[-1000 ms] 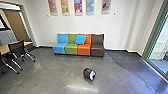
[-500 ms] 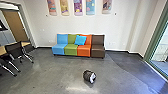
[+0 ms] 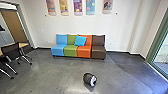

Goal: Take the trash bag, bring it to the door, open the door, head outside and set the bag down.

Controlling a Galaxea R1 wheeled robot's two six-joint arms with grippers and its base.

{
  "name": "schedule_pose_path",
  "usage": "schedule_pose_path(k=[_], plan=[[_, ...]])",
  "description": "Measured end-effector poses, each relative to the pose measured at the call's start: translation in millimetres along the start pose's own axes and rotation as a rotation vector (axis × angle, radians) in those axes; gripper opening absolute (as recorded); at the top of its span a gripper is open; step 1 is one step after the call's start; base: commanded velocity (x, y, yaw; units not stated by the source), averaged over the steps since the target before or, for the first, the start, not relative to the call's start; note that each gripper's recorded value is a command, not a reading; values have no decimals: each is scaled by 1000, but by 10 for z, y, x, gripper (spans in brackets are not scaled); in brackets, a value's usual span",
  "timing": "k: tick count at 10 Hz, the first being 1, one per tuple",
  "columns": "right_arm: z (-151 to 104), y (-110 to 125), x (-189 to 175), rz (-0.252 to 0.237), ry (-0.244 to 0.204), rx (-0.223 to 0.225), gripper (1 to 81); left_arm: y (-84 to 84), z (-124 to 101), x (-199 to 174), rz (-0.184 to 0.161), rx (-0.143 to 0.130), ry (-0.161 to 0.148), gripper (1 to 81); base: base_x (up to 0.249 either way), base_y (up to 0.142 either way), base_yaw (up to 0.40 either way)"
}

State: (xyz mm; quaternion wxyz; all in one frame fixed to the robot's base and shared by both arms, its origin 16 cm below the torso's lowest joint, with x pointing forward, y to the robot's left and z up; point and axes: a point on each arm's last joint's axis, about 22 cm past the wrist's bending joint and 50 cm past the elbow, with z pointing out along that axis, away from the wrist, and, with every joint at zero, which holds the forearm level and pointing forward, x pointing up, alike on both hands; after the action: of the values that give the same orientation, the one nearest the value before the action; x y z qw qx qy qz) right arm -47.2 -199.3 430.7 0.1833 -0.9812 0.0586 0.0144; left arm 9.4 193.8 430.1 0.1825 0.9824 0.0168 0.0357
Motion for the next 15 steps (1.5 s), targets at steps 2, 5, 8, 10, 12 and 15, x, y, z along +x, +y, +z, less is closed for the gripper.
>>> schedule_pose_path(k=[2, 5, 8, 10, 12, 15], plan=[[0, 4, 11, -1, 1, -1, 811, -3, -1, -6, 0, 1, -1, 811, 184, 0, 0], [-1, 10, 11, 1, 1, -2, 811, -2, 0, -1, 0, 0, 0, 811, 185, 0, 0], [-1, 10, 0, 1, -5, -2, 811, -2, 0, -1, 0, 0, 0, 811, 184, 0, 0], [-1, 10, -2, 1, -5, -2, 811, -2, 0, -5, 0, 0, -1, 811, 184, 0, 0], [-11, 42, 6, 0, -5, -6, 811, -2, 0, -1, 0, 0, 0, 811, 184, 0, 0], [-19, 66, 11, -1, -5, -9, 811, -2, 0, 1, 0, 0, 0, 811, 185, 0, 0]])
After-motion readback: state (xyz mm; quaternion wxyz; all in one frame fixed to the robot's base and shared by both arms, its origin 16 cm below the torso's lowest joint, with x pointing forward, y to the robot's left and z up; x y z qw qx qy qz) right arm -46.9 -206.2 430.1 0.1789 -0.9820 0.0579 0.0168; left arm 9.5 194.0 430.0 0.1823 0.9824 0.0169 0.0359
